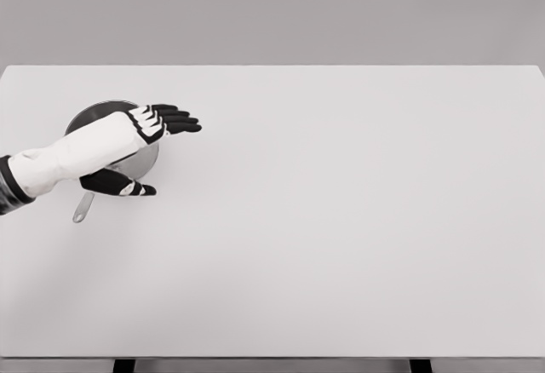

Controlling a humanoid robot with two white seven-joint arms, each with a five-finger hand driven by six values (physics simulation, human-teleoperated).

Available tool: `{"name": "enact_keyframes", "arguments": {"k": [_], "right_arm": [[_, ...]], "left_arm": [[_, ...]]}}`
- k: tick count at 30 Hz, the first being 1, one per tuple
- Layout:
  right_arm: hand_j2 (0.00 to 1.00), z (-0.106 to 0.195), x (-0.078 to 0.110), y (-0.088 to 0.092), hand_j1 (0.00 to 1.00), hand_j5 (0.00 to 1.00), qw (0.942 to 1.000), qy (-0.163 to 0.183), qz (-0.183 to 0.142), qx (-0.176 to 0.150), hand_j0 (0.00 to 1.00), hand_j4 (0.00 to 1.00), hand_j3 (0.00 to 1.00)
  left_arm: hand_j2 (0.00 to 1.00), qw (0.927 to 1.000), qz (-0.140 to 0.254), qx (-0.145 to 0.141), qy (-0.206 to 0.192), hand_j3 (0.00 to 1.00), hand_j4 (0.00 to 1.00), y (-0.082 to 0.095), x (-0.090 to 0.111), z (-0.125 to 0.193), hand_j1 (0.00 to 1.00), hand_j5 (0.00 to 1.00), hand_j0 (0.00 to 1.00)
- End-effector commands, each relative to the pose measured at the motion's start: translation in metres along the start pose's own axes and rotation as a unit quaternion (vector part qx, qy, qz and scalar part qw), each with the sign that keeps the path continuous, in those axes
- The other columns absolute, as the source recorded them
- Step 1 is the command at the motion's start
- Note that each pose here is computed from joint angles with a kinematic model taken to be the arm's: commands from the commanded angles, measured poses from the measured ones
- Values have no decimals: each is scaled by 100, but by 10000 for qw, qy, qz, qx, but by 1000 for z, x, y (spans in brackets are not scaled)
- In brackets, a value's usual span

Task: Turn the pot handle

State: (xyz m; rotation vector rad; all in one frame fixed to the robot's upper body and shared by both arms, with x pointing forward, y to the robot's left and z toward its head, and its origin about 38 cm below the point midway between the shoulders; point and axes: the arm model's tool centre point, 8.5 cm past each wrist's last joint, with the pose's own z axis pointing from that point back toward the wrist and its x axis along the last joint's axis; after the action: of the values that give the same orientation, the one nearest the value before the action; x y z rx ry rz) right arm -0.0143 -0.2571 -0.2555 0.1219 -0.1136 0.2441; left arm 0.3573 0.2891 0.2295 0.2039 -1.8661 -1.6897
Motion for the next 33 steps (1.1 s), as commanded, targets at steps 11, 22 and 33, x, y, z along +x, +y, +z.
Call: {"name": "enact_keyframes", "arguments": {"k": [11, 22, 33], "right_arm": [[100, 0, 0, 0, 100, 100, 10000, 1, 5, 1, 100, 100, 100], [100, 0, 0, 0, 100, 100, 10000, 1, 5, 1, 100, 100, 100], [100, 0, 0, 0, 100, 100, 10000, 1, 5, 1, 100, 100, 100]], "left_arm": [[100, 9985, -382, -238, 323, 100, 100, -4, -7, 6, 100, 100, 100], [100, 9949, -618, -409, 685, 100, 100, -8, -15, 20, 100, 100, 100], [100, 9907, -832, -584, 900, 100, 100, -3, -20, 35, 100, 100, 100]]}}
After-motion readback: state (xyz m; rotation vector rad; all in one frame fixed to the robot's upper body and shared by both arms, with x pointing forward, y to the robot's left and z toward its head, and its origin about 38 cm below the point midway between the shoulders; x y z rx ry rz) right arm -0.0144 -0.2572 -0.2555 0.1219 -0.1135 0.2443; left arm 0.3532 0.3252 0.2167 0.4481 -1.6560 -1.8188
